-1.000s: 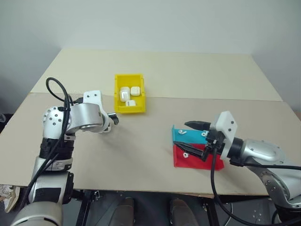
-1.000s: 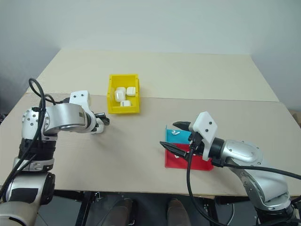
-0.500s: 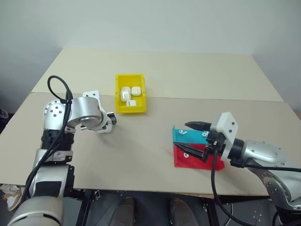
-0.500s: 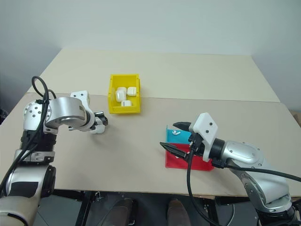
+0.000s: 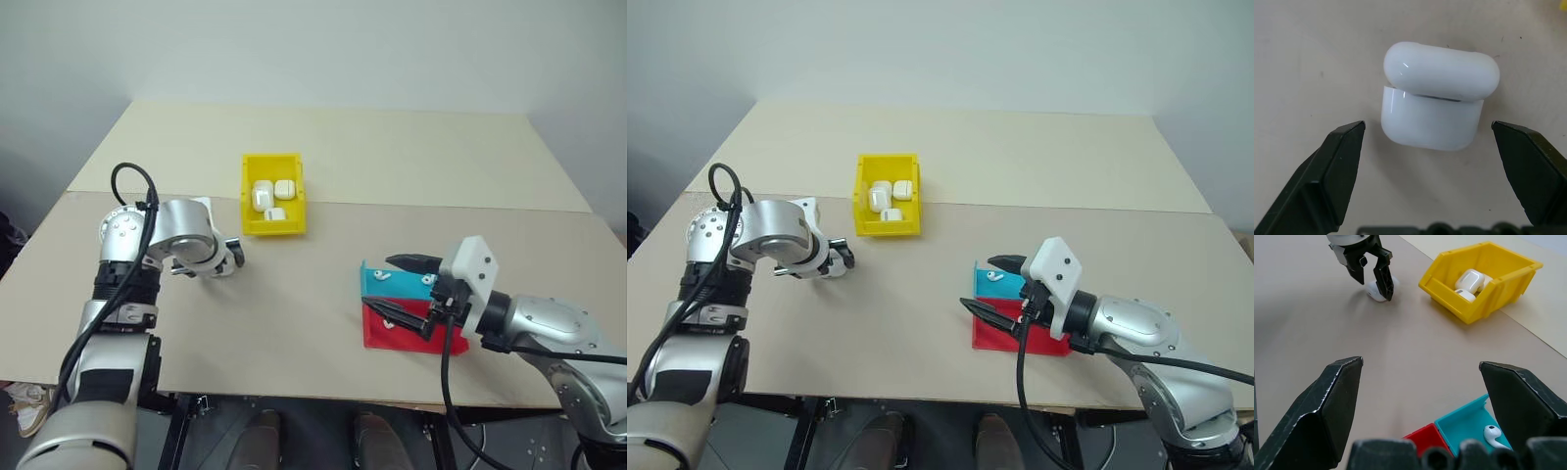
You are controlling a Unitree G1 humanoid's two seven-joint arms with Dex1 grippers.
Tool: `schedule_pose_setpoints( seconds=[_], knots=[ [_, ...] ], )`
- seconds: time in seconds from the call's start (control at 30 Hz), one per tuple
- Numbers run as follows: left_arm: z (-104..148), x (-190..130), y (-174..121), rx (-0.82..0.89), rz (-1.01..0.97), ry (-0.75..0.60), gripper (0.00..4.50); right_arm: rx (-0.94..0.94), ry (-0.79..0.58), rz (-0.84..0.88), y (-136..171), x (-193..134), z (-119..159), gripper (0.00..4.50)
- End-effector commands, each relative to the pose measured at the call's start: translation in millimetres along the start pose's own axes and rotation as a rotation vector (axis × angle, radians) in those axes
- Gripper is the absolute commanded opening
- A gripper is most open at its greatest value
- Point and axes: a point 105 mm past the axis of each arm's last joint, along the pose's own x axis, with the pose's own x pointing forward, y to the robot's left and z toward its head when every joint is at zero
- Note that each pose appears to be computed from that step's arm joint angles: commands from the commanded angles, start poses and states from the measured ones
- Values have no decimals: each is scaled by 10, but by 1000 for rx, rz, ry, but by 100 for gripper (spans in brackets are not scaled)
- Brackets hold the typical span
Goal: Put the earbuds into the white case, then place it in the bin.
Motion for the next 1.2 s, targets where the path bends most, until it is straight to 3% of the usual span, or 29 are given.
schedule_pose_setpoints(
  seconds=[0.03,0.47,0.8,1.2],
  knots=[
    [85,-97,-19,8,14,-34,450,-43,-27,-3,2,-43,125,444],
    [54,-2,1,-9,8,4,450,-35,-21,15,43,-58,127,444],
    [104,-28,-52,33,-22,-86,450,-34,-19,18,51,-59,137,444],
    [77,101,-47,39,-26,-76,450,-35,-19,21,55,-59,141,444]
  ],
)
